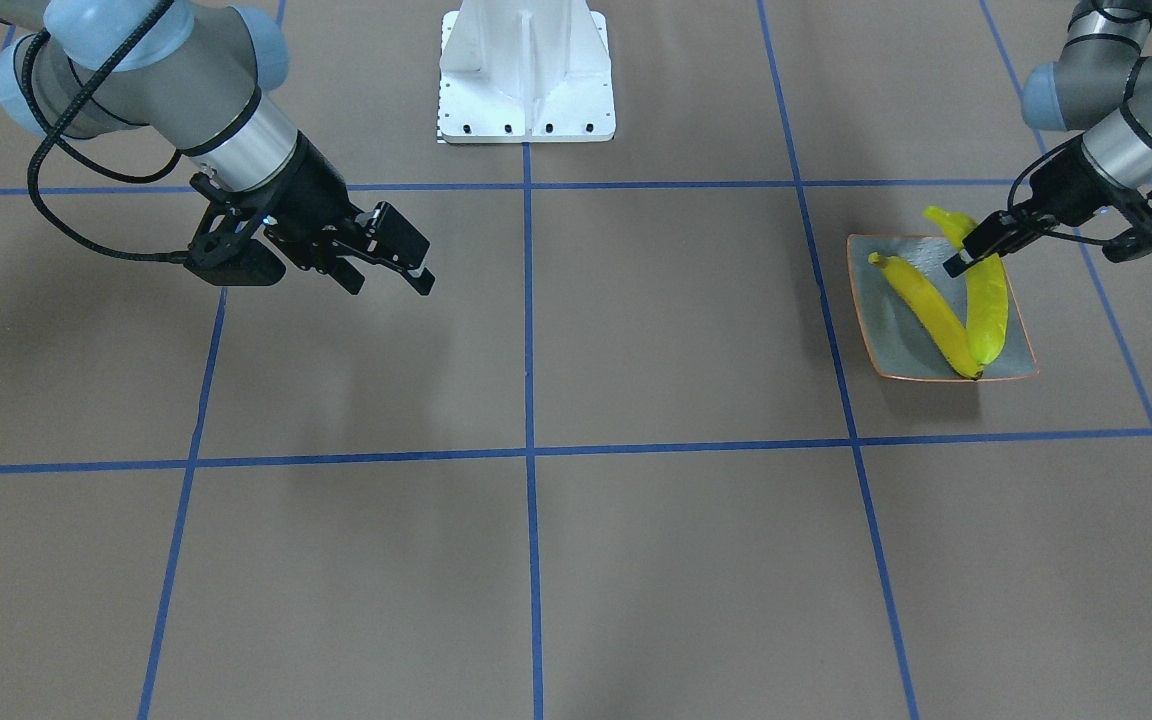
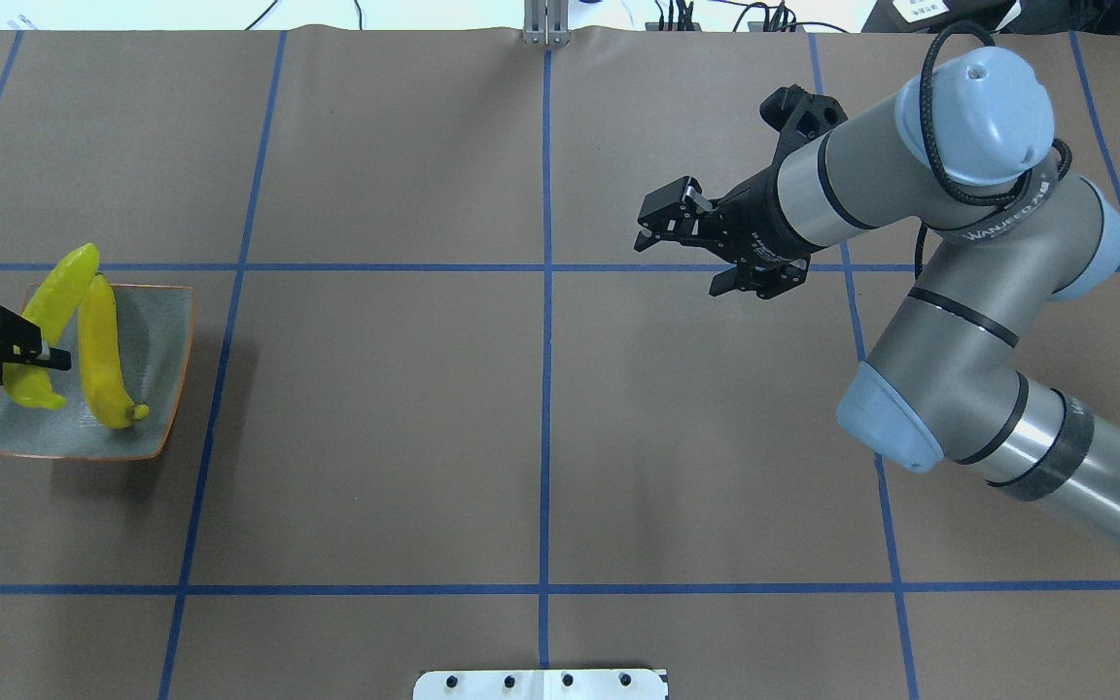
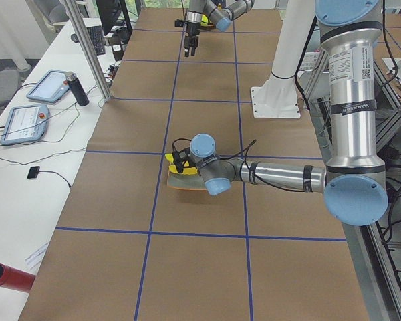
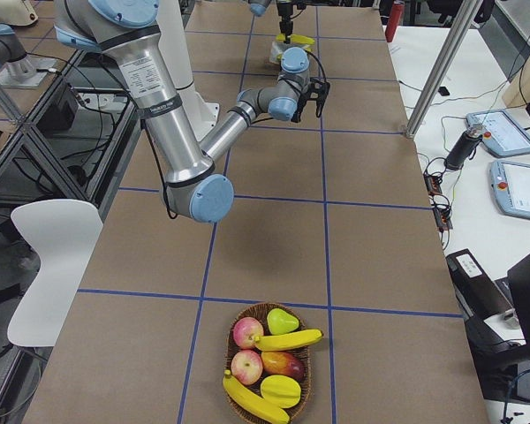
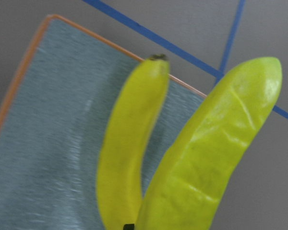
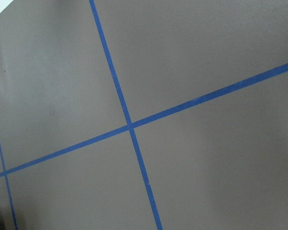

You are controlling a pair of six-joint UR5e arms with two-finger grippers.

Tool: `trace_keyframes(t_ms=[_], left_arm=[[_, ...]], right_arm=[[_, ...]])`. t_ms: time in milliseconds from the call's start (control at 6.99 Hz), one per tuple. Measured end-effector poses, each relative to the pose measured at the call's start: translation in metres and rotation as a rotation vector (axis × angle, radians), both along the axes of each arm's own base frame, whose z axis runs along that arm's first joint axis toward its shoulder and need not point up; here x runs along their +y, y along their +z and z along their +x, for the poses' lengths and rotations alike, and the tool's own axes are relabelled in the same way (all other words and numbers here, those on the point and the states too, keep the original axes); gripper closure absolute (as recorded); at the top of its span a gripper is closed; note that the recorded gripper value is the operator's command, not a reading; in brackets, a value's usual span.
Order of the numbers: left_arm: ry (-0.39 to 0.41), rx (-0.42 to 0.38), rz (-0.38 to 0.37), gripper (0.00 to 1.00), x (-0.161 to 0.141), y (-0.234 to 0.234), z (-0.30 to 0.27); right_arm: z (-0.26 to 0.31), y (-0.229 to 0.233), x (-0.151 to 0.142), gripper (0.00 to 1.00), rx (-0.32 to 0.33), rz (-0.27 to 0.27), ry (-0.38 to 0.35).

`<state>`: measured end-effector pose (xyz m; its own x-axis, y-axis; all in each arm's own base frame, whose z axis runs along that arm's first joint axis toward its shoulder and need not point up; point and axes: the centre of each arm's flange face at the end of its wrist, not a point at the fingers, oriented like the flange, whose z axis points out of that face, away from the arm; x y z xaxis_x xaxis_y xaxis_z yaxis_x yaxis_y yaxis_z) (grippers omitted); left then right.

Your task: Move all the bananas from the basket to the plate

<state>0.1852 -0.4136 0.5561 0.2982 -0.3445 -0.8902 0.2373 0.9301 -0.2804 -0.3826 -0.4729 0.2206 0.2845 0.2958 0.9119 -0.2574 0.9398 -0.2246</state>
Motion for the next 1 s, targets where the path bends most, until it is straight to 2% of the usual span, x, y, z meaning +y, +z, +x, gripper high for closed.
trace_keyframes(t_ms=[286, 429, 572, 1002], left_arm=[[-0.013, -0.02, -0.039, 1.0, -0.006, 0.021, -0.002], [-0.02, -0.022, -0.057, 0.95, -0.008, 0.024, -0.001], [-0.028, -0.021, -0.073, 0.02, -0.009, 0.025, -0.001], [-0.05, -0.02, -0.08, 0.0, -0.012, 0.024, 0.0]], right_arm=[[0.0, 0.0, 0.0, 0.0, -0.003, 0.003, 0.0], [0.001, -0.001, 0.0, 0.0, -0.004, 0.004, 0.0], [0.001, -0.001, 0.0, 0.0, -0.004, 0.004, 0.0], [0.001, 0.0, 0.0, 0.0, -0.002, 0.006, 0.0]])
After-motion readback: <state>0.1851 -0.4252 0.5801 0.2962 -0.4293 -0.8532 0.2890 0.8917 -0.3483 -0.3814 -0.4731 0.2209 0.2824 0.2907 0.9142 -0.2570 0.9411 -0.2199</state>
